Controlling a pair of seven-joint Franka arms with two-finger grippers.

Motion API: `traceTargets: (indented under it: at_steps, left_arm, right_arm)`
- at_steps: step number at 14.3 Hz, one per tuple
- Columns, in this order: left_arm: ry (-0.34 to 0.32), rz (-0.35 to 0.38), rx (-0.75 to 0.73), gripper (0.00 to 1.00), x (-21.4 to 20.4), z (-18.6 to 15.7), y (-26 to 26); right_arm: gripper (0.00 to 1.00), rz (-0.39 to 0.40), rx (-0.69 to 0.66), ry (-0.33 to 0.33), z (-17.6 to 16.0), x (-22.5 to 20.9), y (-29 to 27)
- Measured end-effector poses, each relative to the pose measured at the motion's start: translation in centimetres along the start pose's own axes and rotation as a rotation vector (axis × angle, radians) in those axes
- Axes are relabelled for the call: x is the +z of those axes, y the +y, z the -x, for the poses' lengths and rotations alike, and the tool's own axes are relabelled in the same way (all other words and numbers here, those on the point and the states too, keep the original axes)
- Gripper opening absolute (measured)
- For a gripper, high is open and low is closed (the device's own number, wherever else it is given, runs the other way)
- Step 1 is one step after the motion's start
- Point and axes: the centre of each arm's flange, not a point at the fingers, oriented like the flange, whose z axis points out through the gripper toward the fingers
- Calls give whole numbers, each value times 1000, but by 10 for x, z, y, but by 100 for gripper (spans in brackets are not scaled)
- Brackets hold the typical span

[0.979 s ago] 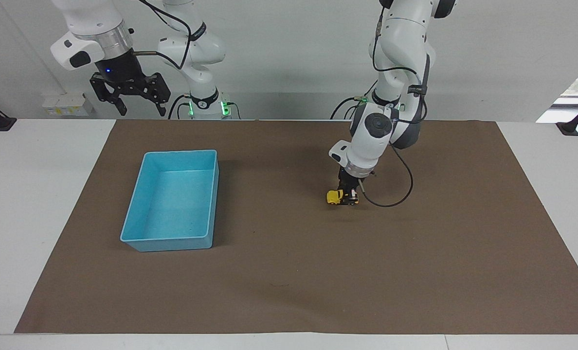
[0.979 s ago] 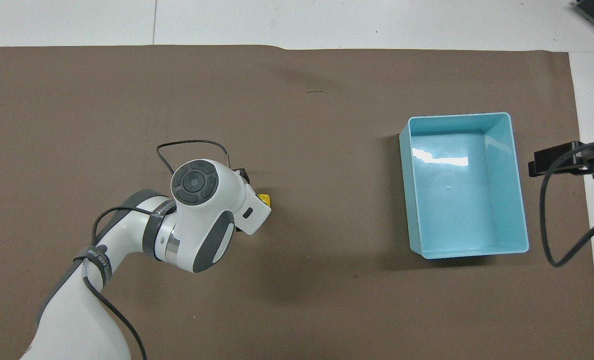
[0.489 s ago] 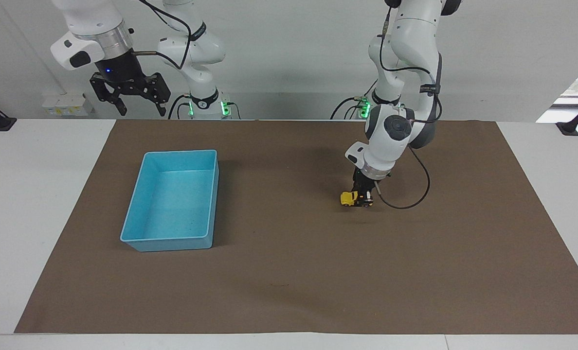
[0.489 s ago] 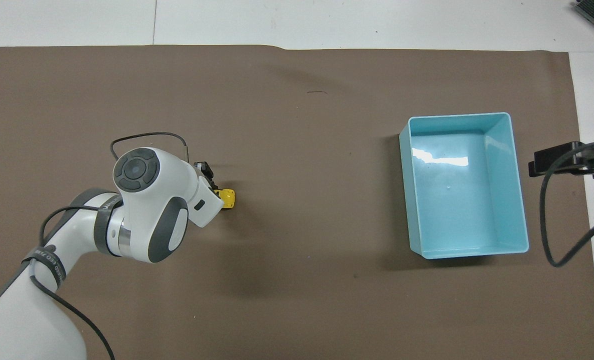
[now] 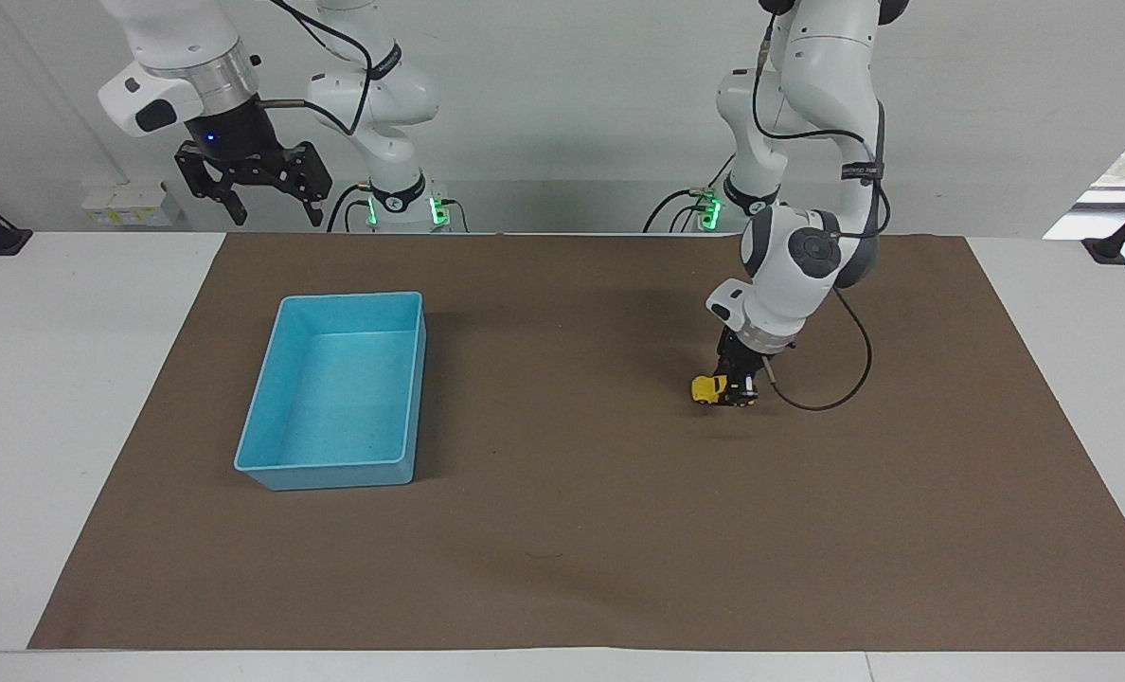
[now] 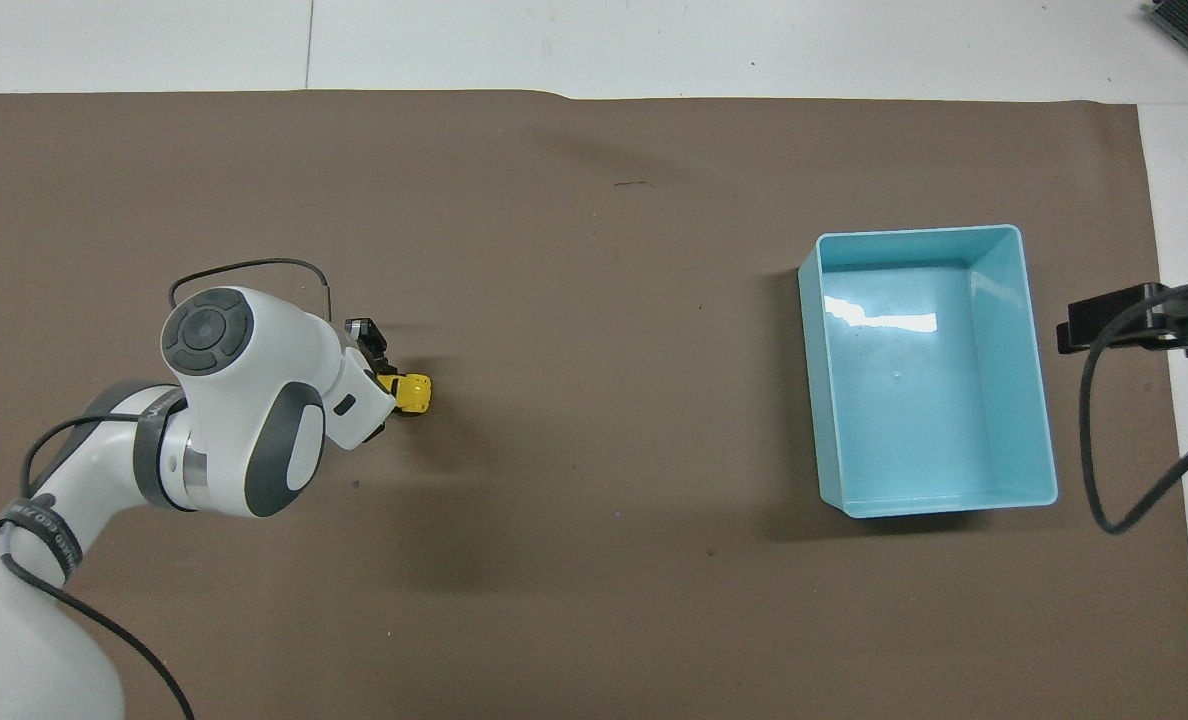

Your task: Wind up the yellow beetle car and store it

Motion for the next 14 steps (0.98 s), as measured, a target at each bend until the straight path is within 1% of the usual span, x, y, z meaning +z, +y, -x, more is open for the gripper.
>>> traceTargets:
  at_steps: [4,5,6,8,9,10,11,13,14]
  left_arm:
    - [0,0,7,45,-2,13,-2]
    - [0,2,12,45,-2,11,-2]
    - [-1,13,22,53,0,8,0]
    - [-2,50,33,73,-3,3,-1]
    - [0,58,32,83,-14,2,-6]
    - [5,58,27,96,-30,4,-13]
    - [10,49,17,100,-47,8,-21]
    - [15,17,-25,100,-74,22,-30]
    - [3,3,-53,100,-83,28,-33]
  right_arm:
    - [100,0,0,0,0,0,0]
    - [100,0,0,0,0,0,0]
    - [100,0,0,0,0,0,0]
    - [100,0,0,0,0,0,0]
    - [100,0,0,0,0,0,0]
    - [100,0,0,0,0,0,0]
    - [100,0,0,0,0,0,0]
    - [100,0,0,0,0,0,0]
    - [100,0,0,0,0,0,0]
